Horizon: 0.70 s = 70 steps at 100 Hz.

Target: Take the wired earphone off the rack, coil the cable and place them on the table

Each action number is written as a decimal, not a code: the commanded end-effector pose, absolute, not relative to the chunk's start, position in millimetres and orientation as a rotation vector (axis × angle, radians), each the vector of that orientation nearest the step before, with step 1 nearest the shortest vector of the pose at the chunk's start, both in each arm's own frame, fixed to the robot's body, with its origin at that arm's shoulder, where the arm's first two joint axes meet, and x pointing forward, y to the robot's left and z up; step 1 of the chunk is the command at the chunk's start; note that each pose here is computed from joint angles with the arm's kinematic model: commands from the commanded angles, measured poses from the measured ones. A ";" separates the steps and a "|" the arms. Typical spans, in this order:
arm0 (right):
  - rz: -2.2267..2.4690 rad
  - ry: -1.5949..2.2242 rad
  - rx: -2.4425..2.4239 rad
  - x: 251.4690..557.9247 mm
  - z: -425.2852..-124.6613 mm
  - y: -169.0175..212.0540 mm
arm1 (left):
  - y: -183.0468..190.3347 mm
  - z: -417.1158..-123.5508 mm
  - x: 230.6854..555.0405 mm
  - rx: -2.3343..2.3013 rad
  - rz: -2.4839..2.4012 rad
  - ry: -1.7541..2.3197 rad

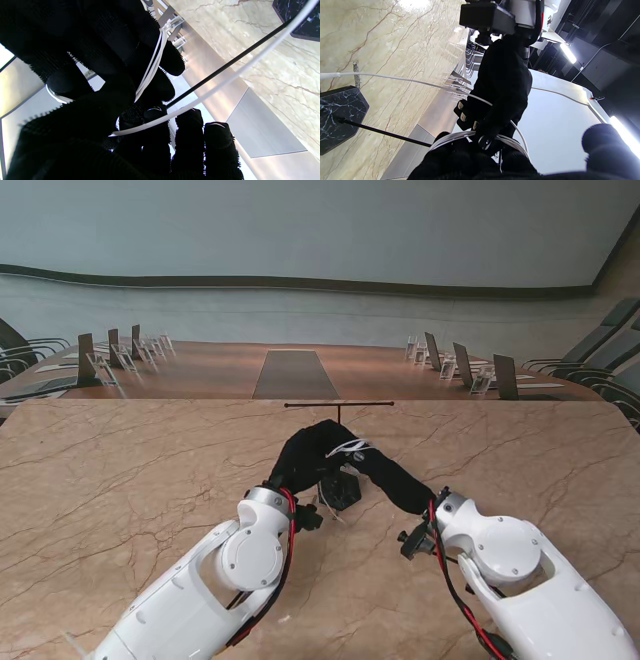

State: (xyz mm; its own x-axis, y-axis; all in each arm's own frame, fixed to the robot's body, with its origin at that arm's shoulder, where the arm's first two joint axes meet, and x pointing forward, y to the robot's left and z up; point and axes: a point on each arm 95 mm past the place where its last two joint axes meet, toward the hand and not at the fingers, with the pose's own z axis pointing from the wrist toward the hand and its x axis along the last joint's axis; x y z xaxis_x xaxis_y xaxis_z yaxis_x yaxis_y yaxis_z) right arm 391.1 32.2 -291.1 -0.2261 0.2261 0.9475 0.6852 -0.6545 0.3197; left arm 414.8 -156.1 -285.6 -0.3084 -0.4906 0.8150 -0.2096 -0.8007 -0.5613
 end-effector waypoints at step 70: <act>-2.009 -1.117 -1.622 381.3 -269.1 39.5 | -166.3 -291.5 404.0 -1.724 -2.224 0.937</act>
State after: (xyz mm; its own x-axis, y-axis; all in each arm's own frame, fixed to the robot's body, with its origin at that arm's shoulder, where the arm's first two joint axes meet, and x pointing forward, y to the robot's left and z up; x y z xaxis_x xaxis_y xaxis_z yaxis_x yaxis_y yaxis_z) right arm 384.5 23.2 -276.0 -0.2744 0.2592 0.9260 0.6703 -0.6389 0.3775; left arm 411.9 -158.7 -283.4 -0.3275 -0.5136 0.7931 -0.2117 -0.7781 -0.5914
